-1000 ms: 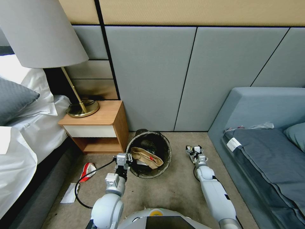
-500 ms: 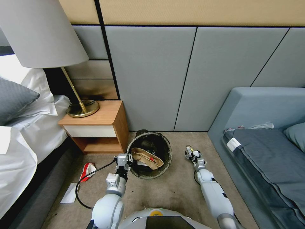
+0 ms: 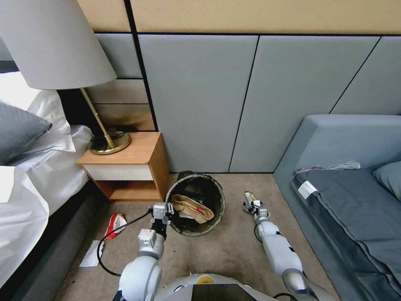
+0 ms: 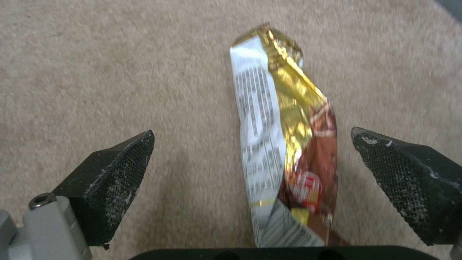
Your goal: Pick up the trash bin, then pick up the garbage from the floor and place it into the trash bin.
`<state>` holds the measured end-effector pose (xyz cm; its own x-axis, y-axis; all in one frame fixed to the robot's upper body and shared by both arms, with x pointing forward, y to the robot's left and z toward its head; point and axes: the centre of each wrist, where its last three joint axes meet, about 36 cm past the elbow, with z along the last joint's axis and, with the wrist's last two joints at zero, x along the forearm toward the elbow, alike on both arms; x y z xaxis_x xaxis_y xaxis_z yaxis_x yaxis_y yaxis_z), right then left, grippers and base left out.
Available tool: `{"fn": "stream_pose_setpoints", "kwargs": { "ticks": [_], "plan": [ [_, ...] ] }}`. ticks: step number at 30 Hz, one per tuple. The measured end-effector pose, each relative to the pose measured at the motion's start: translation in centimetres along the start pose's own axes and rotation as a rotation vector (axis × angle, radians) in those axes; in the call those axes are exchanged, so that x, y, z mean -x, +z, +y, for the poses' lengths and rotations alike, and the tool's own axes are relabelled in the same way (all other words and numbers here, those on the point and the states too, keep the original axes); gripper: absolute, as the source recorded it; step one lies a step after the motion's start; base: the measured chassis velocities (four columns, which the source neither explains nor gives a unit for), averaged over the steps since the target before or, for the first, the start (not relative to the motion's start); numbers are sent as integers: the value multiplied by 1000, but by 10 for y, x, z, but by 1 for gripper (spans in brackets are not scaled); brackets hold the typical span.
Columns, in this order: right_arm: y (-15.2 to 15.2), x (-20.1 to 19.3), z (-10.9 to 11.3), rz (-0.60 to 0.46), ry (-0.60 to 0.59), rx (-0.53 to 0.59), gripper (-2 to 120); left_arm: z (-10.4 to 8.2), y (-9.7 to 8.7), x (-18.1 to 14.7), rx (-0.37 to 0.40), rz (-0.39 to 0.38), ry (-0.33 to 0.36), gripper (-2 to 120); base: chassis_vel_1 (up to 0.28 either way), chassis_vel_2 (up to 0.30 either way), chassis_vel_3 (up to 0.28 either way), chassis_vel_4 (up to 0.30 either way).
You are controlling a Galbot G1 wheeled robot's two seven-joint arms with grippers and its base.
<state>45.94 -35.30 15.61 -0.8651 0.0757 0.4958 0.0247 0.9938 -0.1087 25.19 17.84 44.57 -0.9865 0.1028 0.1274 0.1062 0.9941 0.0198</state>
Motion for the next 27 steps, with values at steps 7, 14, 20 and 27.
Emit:
{"fn": "stream_pose_setpoints", "kwargs": {
  "ticks": [7, 14, 20, 27],
  "plan": [
    [11, -3, -5, 34, 15, 30, 97, -1, 0, 0, -1, -1, 1, 0, 0, 0, 0, 0],
    [18, -7, -9, 34, 18, 42, 83, -2, 0, 0, -2, -1, 4, 0, 0, 0, 0, 0],
    [20, -8, -9, 27, 20, 46, 59, -2, 1, 0, -1, 0, 3, 0, 0, 0, 0, 0],
    [20, -8, -9, 20, 20, 46, 34, -2, 0, 0, -1, -1, 3, 0, 0, 0, 0, 0]
  ]
}}
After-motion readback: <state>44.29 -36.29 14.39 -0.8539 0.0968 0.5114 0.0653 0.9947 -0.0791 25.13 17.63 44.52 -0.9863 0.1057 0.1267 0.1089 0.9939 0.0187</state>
